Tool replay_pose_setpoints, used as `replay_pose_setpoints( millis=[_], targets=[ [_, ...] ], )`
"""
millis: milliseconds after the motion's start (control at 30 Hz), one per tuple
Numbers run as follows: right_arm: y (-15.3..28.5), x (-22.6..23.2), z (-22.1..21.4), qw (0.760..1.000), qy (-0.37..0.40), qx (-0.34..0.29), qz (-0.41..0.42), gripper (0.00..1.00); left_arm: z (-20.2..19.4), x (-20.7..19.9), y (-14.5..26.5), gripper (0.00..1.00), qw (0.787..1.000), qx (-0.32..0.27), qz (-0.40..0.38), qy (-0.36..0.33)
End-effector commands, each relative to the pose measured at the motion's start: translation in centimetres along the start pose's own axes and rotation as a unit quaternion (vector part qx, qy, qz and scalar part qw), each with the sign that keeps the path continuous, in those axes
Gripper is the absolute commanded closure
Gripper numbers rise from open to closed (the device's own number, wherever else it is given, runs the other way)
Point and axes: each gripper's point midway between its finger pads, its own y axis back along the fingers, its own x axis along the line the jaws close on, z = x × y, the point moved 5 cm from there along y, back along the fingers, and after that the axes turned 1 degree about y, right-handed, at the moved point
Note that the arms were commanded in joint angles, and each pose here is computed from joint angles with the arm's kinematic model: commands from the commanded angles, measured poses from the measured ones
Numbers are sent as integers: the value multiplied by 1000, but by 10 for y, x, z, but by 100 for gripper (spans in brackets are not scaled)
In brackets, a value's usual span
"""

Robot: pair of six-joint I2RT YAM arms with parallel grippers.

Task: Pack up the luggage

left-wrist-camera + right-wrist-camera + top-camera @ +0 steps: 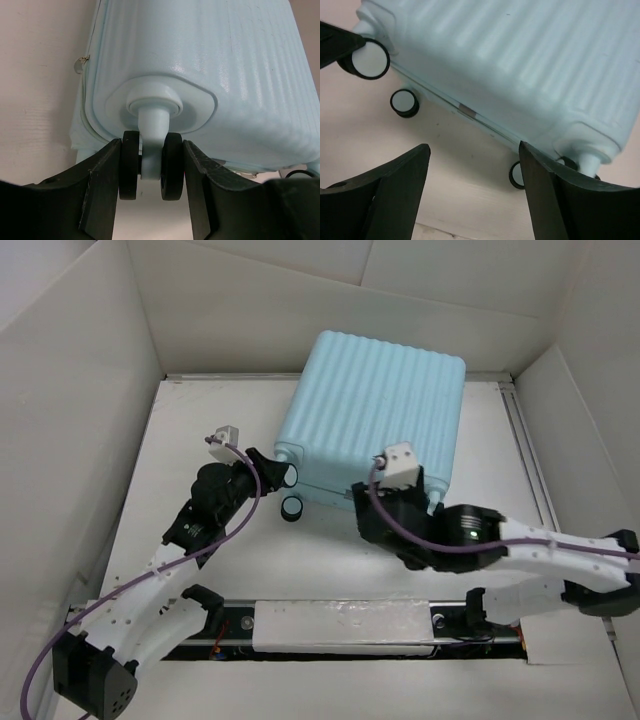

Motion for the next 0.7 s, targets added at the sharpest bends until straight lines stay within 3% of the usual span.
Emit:
replay_pose_setpoints(
  millis=[0, 33, 67, 100, 133, 200, 233, 300, 400, 433, 533, 567, 600, 667],
  targets=[
    [-21, 21, 20, 999, 51, 19, 1, 22, -26, 8, 10, 100, 998, 63, 11, 3],
    [-29, 18, 30, 996, 87, 18, 15, 22, -26, 7, 10, 100, 998, 66, 7, 3],
    [-48, 1, 44, 997, 70, 18, 6, 21, -24, 5, 12, 100, 998, 61, 4, 3],
    [-55, 4, 47, 996, 58, 30, 65, 21, -25, 4, 12, 100, 998, 65, -1, 4],
    [-53, -14, 62, 998, 28, 7, 63, 22, -25, 4, 12, 100, 998, 65, -1, 4],
    [-54, -53, 62, 1000, -3, -6, 2, 22, -22, -1, 14, 100, 998, 64, -15, 4],
    [-37, -78, 71, 998, -36, -45, -19, 19, -22, -1, 14, 100, 998, 64, -15, 4],
    [-37, -122, 60, 992, -62, -57, -92, 17, -20, -4, 16, 100, 998, 59, -25, -2],
    [-54, -165, 26, 986, -66, -20, -153, 15, -22, -10, 17, 100, 997, 63, -54, -2],
    [-66, -164, 10, 990, -64, 5, -123, 15, -22, -12, 18, 100, 996, 63, -61, 3],
    [-87, -179, 2, 991, -91, -6, -93, 24, -25, -13, 22, 100, 995, 64, -75, 2],
    [-93, -181, 1, 992, -95, -28, -74, 35, -25, -13, 26, 100, 995, 59, -79, 2],
    [-97, -182, 0, 993, -100, -34, -56, 39, -23, -15, 28, 100, 995, 54, -83, 1],
    [-112, -186, -6, 994, -103, -19, -11, 40, -29, -10, 30, 100, 995, 56, -81, 2]
  ],
)
